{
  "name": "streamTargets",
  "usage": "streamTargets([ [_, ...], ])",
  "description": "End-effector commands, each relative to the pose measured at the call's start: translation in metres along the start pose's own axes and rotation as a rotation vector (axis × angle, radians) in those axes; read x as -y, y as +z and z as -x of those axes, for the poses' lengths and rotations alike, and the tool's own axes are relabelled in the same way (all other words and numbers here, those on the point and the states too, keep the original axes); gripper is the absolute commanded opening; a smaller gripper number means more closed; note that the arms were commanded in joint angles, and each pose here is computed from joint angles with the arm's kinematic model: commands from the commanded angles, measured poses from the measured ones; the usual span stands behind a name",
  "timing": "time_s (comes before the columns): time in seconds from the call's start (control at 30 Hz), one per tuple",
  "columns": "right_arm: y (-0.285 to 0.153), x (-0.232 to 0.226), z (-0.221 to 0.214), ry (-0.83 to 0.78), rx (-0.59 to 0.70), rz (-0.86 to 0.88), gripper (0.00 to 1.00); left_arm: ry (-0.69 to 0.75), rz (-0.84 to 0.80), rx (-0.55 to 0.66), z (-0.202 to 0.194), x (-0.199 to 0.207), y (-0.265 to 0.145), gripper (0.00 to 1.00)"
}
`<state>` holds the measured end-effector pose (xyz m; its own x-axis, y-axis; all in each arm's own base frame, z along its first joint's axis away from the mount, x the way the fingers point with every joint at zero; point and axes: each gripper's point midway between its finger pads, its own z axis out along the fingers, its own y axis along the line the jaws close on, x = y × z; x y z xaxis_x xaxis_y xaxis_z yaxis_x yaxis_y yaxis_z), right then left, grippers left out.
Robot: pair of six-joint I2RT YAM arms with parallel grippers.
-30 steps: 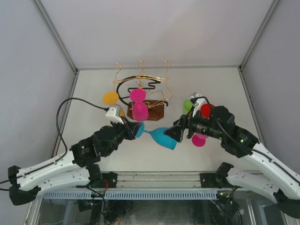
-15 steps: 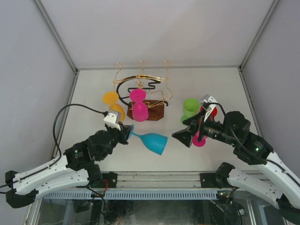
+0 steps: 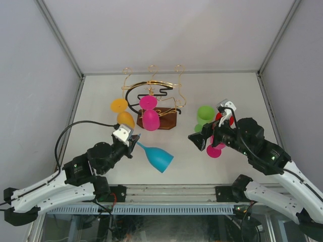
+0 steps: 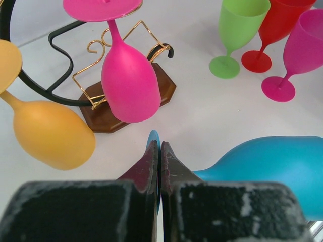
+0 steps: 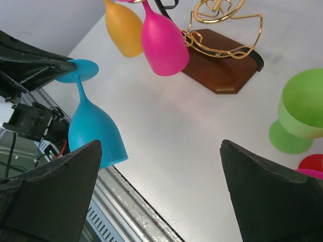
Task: Place the wine glass upside down on the wine glass rack
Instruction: Turn the wine glass upside down at the wine rack.
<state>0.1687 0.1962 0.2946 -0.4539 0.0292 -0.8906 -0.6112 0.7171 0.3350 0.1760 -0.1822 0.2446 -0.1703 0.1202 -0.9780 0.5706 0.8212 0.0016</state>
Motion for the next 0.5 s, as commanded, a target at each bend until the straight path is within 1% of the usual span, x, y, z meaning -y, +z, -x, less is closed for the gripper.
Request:
streamTargets([
  [0.0,-0.001,0.001,0.008,-0.080,0.046,0.016,1.00,0.102,-0.065,0.035,0.009,0.006,-0.003,0.00],
  [0.1,0.002,-0.005,0.005,-0.107,0.034,0.060,1.00,0.134,-0.101,0.050,0.012,0.009,-0.007,0.00],
  [0.23,0.010,-0.016,0.000,-0.124,0.020,0.113,0.94,0.189,-0.168,0.065,0.014,0.017,-0.011,0.00],
  [0.3,0.014,-0.036,-0.010,-0.186,-0.003,0.180,0.94,0.220,-0.197,0.068,0.014,0.021,-0.013,0.00],
  [0.33,0.016,-0.043,-0.013,-0.226,-0.005,0.187,0.94,0.236,-0.210,0.065,0.014,0.022,-0.013,0.00],
  [0.47,0.023,-0.071,-0.029,-0.446,-0.008,0.236,0.95,0.295,-0.264,0.045,0.010,0.029,-0.015,0.00],
])
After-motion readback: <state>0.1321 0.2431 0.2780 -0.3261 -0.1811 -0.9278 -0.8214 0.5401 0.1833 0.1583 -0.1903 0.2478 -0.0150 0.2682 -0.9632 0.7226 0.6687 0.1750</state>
